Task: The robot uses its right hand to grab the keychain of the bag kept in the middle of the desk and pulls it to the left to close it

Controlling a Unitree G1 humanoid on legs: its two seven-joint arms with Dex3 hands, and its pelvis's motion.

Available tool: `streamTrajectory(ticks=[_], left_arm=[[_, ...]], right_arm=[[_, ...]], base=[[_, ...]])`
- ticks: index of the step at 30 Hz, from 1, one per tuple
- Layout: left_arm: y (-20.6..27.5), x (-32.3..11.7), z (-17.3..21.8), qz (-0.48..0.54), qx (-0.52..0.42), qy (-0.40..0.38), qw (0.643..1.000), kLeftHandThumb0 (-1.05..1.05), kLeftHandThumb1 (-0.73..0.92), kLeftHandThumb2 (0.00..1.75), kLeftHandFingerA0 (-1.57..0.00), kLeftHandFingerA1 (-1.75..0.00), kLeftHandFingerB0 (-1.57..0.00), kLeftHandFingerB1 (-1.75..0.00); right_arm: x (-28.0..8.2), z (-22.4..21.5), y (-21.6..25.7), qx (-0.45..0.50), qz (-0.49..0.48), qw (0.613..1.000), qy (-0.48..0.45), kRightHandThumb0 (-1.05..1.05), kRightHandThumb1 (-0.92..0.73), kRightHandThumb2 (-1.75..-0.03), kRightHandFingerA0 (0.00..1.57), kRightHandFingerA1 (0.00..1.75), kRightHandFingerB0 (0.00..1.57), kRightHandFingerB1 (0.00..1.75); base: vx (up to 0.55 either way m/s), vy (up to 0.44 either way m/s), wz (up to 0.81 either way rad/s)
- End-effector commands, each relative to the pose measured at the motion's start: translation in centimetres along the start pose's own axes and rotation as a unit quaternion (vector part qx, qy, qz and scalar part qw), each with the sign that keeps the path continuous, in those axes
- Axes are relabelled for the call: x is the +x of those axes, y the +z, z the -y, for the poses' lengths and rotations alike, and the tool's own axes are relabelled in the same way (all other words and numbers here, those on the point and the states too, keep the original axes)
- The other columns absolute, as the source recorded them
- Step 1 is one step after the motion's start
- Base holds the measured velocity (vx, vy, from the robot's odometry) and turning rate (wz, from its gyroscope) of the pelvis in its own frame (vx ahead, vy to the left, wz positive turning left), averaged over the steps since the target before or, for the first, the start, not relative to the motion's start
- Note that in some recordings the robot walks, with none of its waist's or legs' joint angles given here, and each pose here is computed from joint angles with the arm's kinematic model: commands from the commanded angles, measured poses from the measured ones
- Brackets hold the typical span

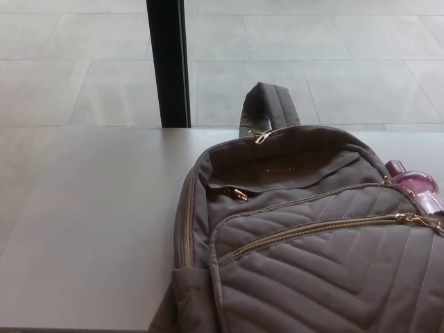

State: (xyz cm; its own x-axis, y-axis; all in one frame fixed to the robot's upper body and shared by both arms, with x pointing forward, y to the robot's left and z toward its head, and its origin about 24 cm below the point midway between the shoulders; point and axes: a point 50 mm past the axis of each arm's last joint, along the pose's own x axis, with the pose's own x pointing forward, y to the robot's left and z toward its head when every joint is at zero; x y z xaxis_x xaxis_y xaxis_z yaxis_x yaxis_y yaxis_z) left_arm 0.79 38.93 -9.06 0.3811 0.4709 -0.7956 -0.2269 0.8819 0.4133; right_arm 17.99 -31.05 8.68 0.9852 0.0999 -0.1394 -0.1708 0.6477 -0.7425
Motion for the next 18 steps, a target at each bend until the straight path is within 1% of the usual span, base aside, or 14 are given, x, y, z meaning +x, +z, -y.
streamTrajectory(ticks=[1,2,3,4,5,7,8,11,12,13,14,16,17,18], left_arm=[[0.43,-0.15,-0.92,0.011,0.023,0.011,1.0,-0.6,0.8,0.64,-0.67,-0.57,-0.55,-0.45],[0.4,-0.19,-0.93,0.013,0.021,0.01,1.0,-0.6,0.8,0.64,-0.67,-0.57,-0.55,-0.45],[0.34,-0.2,-0.95,0.011,0.021,0.011,1.0,-0.63,0.81,0.63,-0.68,-0.55,-0.55,-0.45],[0.22,-0.22,-0.92,0.01,0.013,0.009,1.0,-0.62,0.8,0.64,-0.68,-0.59,-0.55,-0.46],[0.18,-0.22,-0.9,0.009,0.01,0.008,1.0,-0.61,0.82,0.64,-0.67,-0.59,-0.54,-0.45],[0.12,-0.18,-0.82,0.004,0.01,0.006,1.0,-0.59,0.83,0.65,-0.66,-0.55,-0.53,-0.45],[0.11,-0.18,-0.8,0.004,0.012,0.005,1.0,-0.61,0.83,0.65,-0.65,-0.55,-0.52,-0.45],[0.02,-0.12,-0.65,0.0,0.007,0.008,1.0,-0.61,0.82,0.64,-0.66,-0.56,-0.53,-0.45],[0.01,-0.12,-0.64,0.0,0.007,0.008,1.0,-0.61,0.83,0.64,-0.66,-0.56,-0.53,-0.45],[-0.01,-0.12,-0.63,-0.001,0.006,0.008,1.0,-0.61,0.66,1.01,-0.61,-0.67,-0.49,-0.59],[-0.08,-0.13,-0.61,-0.003,0.004,0.006,1.0,-0.6,0.84,0.65,-0.67,-0.58,-0.53,-0.45],[-0.12,-0.15,-0.61,-0.003,0.007,0.006,1.0,-0.6,0.84,0.65,-0.67,-0.58,-0.53,-0.45],[-0.13,-0.14,-0.6,-0.004,0.006,0.006,1.0,-0.6,0.84,0.65,-0.67,-0.58,-0.53,-0.45],[-0.19,-0.17,-0.58,-0.003,0.007,0.006,1.0,-0.61,0.85,0.65,-0.68,-0.58,-0.53,-0.45]], right_arm=[[-0.05,-1.44,-0.48,0.001,0.004,1.0,0.018,-0.1,-0.64,-1.07,0.83,1.48,0.89,0.9],[-0.04,-1.34,-0.54,0.004,0.002,1.0,0.016,-0.11,-0.63,-1.1,0.87,1.37,0.89,0.97],[-0.05,-1.27,-0.66,0.004,0.002,1.0,0.012,-0.09,-0.61,-1.13,0.89,1.36,0.9,1.02],[-0.08,-1.24,-0.68,0.007,0.006,1.0,0.009,-0.09,-0.6,-1.14,0.89,1.38,0.9,1.09],[-0.12,-1.25,-0.8,0.015,0.008,1.0,0.005,-0.1,-0.62,-1.13,0.88,1.47,0.88,1.16],[-0.23,-1.29,-1.02,0.015,0.01,1.0,-0.002,-0.11,-0.62,-1.13,0.91,1.51,0.88,1.19],[-0.26,-1.35,-1.03,0.011,0.009,1.0,-0.005,-0.09,-0.65,-1.09,0.86,1.53,0.85,1.22],[-0.22,-1.43,-1.07,0.014,0.012,1.0,-0.01,-0.09,-0.66,-1.08,0.86,1.57,0.84,1.23],[-0.18,-1.5,-1.09,0.021,0.012,1.0,-0.011,-0.13,-0.72,-0.97,0.85,1.56,0.83,1.24],[-0.18,-1.52,-1.08,0.022,0.012,1.0,-0.011,-0.12,-0.7,-0.99,0.84,1.54,0.82,1.26],[-0.18,-1.61,-1.03,0.029,0.014,0.999,-0.014,-0.12,-0.67,-1.03,0.86,1.53,0.83,1.25],[-0.09,-1.69,-1.0,0.032,0.017,0.999,-0.016,-0.09,-0.64,-1.07,0.86,1.53,0.83,1.24],[-0.04,-1.71,-0.98,0.033,0.022,0.999,-0.017,-0.09,-0.64,-1.07,0.86,1.53,0.83,1.24],[0.0,-1.71,-0.94,0.036,0.022,0.999,-0.018,-0.13,-0.65,-1.03,0.86,1.53,0.83,1.26]], base=[[0.0,0.0,0.0],[0.0,0.0,0.0],[0.0,0.0,0.0],[0.0,0.0,0.0],[0.0,0.0,0.0],[0.0,0.0,0.0],[0.0,0.0,0.0],[0.0,0.0,0.0],[0.0,0.0,0.0],[0.0,0.0,0.0],[0.0,0.0,0.0],[0.0,0.0,0.0],[0.0,0.0,0.0],[0.0,0.0,0.0]])
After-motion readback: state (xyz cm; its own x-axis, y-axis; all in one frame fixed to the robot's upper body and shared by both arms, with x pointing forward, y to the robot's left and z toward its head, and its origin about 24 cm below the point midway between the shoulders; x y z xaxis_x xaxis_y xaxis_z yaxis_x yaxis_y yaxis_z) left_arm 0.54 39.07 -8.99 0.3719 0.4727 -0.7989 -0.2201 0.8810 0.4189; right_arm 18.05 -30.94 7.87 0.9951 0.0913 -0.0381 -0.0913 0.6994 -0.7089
